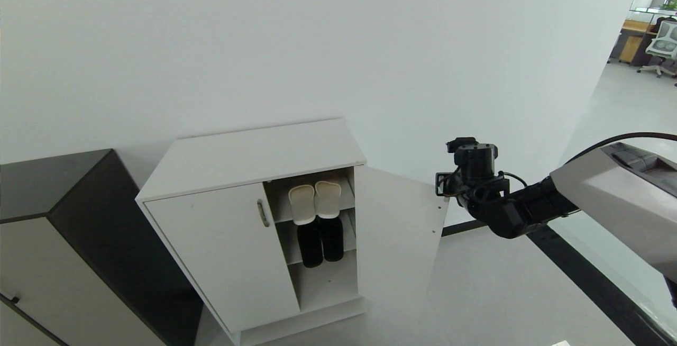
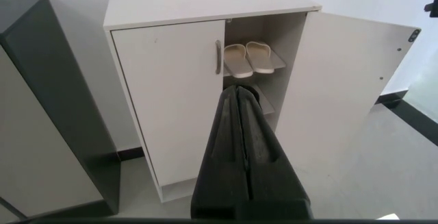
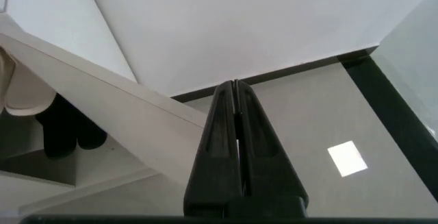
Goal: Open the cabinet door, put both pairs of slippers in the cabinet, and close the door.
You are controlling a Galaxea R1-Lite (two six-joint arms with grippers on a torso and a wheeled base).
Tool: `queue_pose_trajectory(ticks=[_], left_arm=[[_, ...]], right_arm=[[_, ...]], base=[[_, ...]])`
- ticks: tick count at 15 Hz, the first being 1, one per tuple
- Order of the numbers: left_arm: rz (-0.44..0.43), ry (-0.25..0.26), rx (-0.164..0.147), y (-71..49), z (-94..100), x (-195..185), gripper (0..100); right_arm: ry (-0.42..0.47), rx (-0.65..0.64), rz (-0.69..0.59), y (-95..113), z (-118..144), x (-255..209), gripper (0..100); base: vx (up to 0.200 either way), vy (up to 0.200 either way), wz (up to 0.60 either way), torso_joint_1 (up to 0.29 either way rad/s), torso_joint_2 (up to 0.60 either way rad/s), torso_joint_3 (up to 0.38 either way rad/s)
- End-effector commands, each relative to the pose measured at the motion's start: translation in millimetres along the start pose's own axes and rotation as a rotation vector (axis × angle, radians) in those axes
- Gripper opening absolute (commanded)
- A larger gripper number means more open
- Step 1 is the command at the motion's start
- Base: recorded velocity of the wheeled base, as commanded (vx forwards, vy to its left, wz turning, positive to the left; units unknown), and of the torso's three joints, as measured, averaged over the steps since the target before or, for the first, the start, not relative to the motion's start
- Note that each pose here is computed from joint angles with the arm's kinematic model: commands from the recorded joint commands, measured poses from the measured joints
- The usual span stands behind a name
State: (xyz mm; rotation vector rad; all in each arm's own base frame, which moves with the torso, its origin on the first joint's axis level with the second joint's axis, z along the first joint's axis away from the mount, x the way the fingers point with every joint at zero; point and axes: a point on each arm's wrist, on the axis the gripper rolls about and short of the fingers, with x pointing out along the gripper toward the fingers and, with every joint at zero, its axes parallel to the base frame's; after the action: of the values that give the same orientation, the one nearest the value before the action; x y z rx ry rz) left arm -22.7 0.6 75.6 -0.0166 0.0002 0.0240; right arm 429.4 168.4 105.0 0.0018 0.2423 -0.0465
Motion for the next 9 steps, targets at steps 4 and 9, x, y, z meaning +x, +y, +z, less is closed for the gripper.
queue_pose_trajectory(ticks=[4, 9], left_arm=[[0.000, 0.000, 0.000, 0.0, 0.0, 0, 0], [0.000, 0.000, 0.000, 0.0, 0.0, 0, 0]], right_arm=[[0.027, -0.011, -0.003, 1, -14, 8, 0], [0.033, 0.005, 0.001, -3, -19, 18, 0]], base=[[0.000, 0.000, 0.00, 0.000, 0.00, 0.000], [0.000, 0.000, 0.00, 0.000, 0.00, 0.000]])
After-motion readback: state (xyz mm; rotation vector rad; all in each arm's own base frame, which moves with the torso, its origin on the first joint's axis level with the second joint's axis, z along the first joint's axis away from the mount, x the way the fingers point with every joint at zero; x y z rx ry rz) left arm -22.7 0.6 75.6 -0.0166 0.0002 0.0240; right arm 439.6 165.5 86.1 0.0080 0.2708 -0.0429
